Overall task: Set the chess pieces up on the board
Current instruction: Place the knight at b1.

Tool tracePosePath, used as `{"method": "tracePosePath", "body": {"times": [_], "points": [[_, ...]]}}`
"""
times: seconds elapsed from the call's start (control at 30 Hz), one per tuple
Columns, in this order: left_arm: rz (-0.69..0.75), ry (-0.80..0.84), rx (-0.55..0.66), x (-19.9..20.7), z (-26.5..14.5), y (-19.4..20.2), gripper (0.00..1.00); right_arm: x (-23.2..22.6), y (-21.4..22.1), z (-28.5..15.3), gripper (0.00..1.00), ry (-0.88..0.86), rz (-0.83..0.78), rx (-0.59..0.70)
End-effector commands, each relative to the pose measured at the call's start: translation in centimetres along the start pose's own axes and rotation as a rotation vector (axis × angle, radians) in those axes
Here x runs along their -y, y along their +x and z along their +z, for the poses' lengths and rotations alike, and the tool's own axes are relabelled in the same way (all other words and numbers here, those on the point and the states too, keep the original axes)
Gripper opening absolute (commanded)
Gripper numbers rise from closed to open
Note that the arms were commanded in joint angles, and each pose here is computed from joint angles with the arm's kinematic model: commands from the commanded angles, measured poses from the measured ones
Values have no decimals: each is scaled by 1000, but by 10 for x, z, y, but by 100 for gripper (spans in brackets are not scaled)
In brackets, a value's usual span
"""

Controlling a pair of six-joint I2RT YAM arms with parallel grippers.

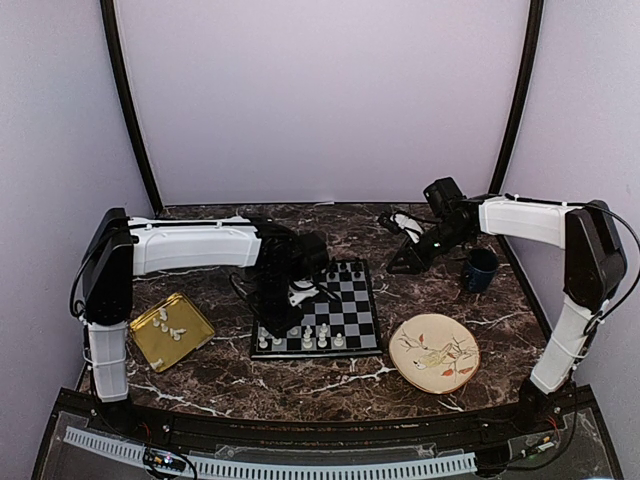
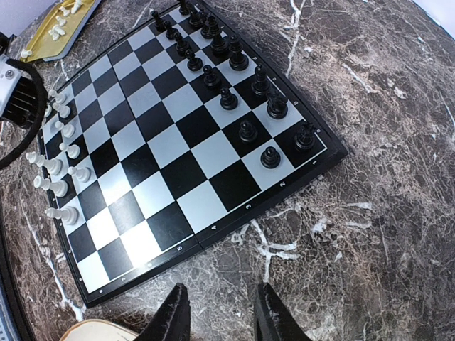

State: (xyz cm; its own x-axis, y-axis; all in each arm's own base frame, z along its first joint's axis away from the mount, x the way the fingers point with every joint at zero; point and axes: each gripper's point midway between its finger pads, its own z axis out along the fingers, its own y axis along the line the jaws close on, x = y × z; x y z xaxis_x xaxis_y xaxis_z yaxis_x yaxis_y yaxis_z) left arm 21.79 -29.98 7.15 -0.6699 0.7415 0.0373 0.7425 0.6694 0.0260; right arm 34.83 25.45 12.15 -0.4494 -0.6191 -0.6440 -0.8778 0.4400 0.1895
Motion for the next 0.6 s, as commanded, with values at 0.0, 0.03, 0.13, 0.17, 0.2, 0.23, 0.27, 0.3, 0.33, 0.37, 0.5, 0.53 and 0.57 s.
{"method": "tracePosePath", "body": {"times": [0.0, 0.03, 0.13, 0.17, 0.2, 0.23, 0.27, 0.3, 0.33, 0.37, 0.5, 0.53, 0.57], "points": [[-1, -15, -40, -1, 8, 8, 0, 0, -7, -5, 32, 5, -17, 15], [-1, -14, -42, -1, 10, 9, 0, -1, -7, -5, 32, 4, -19, 16], [-2, -12, -55, 0, 14, 11, 0, -1, -7, -5, 32, 1, -18, 17], [-3, -14, -57, 0, 15, 11, 0, -1, -8, -5, 32, 1, -19, 18], [-3, -17, -58, -1, 15, 11, 0, -1, -7, -5, 32, 1, -17, 17], [-8, -20, -56, -1, 16, 11, 1, -1, -7, -4, 32, 0, -17, 17], [-13, -26, -56, -2, 16, 11, 2, -1, -7, -4, 32, 0, -17, 16], [-16, -29, -55, -3, 17, 10, 3, -1, -7, -4, 32, -1, -18, 17], [-18, -28, -53, -3, 17, 10, 3, -1, -7, -4, 32, -3, -16, 16], [-18, -25, -53, -2, 17, 10, 4, -1, -7, -4, 32, -3, -16, 15], [-20, -19, -43, -1, 17, 7, 4, -1, -6, -2, 32, -6, -13, 11], [-20, -18, -39, -1, 17, 6, 4, -1, -6, -2, 32, -7, -13, 12], [-20, -17, -36, -1, 17, 5, 4, -1, -6, -2, 32, -6, -12, 12]]}}
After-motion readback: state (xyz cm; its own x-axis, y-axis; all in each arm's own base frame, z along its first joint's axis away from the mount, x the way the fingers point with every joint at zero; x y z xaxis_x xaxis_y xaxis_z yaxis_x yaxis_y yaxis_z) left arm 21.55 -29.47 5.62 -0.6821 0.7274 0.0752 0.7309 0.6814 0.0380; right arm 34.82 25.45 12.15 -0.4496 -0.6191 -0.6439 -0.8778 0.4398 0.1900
